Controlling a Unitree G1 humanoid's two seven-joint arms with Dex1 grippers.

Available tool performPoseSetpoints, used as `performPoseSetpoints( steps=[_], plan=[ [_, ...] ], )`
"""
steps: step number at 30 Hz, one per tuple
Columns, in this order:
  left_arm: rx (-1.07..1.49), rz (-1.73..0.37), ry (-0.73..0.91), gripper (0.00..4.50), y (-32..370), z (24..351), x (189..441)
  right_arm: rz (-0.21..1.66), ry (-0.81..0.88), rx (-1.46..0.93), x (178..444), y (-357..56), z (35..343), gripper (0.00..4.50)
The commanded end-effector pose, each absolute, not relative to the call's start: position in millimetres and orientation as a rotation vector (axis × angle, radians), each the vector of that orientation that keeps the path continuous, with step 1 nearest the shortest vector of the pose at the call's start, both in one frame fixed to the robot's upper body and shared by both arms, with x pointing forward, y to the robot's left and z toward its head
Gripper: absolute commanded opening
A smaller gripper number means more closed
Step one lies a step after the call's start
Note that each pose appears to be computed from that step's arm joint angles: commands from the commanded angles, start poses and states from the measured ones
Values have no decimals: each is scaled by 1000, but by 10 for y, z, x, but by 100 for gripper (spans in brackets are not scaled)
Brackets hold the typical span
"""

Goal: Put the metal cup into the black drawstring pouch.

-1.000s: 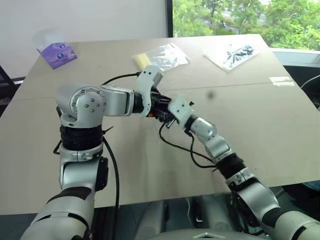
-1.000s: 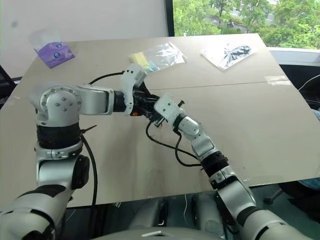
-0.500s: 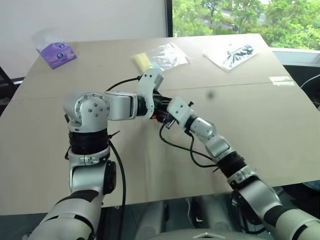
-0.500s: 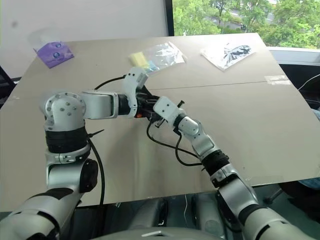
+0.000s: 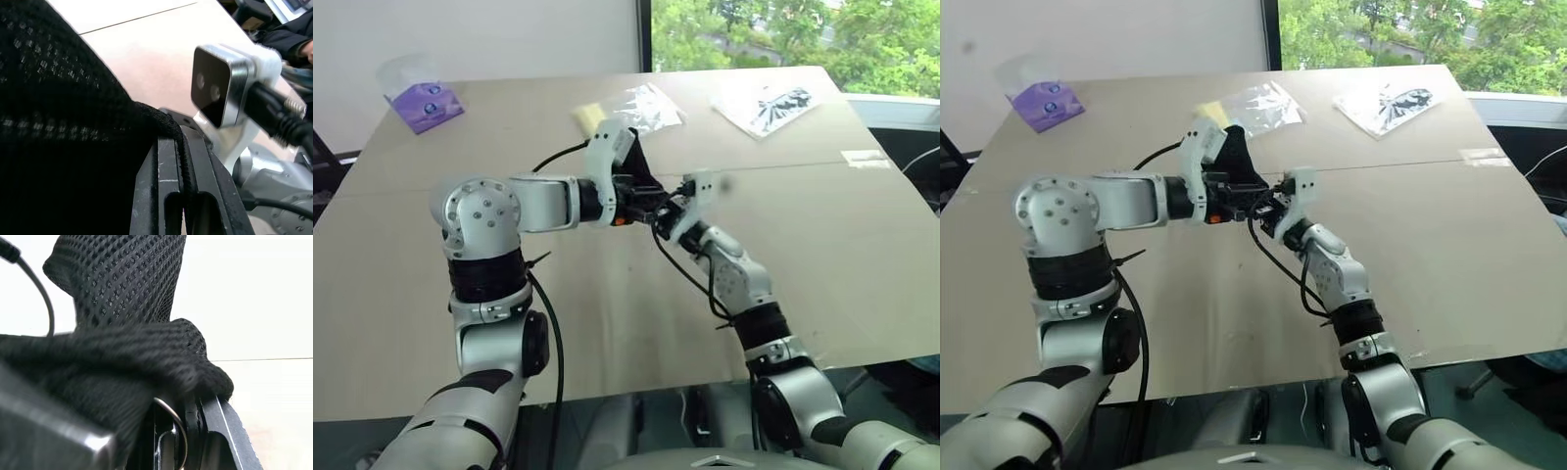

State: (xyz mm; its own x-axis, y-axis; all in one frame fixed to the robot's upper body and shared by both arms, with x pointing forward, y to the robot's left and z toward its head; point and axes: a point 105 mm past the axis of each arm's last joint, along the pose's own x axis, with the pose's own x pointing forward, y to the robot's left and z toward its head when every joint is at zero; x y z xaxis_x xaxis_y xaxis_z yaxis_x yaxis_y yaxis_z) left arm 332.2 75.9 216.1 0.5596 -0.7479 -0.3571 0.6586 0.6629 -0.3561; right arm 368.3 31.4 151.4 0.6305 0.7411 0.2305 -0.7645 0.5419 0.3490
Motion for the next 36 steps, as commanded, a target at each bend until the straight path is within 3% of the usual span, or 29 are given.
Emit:
performPoseSetpoints(
  steps=[1, 3, 7, 13, 16, 24, 29, 36],
  plan=[
    [-270, -953, 459, 0, 580, 2373, 3251, 915, -248, 52, 3534, 708, 1634, 3],
    [-307, -1002, 439, 0, 514, 2472, 3215, 854, -325, -265, 3580, 742, 1496, 3],
    [-360, -1028, 426, 0, 469, 2564, 3202, 866, -385, -357, 3568, 805, 1436, 3],
    [-425, -1000, 444, 0, 586, 2473, 3190, 917, -191, 462, 3565, 751, 1760, 3],
    [-483, -970, 442, 0, 680, 2434, 3206, 933, -171, 557, 3575, 660, 1811, 3],
    [-726, -900, 420, 0, 838, 2601, 3358, 987, -155, 126, 3473, 640, 1409, 3],
    [-792, -867, 506, 0, 920, 2587, 3429, 1040, -49, 70, 3416, 644, 1146, 3],
    [-776, -857, 599, 0, 927, 2490, 3448, 1010, -32, 163, 3467, 650, 1202, 3]
  ],
)
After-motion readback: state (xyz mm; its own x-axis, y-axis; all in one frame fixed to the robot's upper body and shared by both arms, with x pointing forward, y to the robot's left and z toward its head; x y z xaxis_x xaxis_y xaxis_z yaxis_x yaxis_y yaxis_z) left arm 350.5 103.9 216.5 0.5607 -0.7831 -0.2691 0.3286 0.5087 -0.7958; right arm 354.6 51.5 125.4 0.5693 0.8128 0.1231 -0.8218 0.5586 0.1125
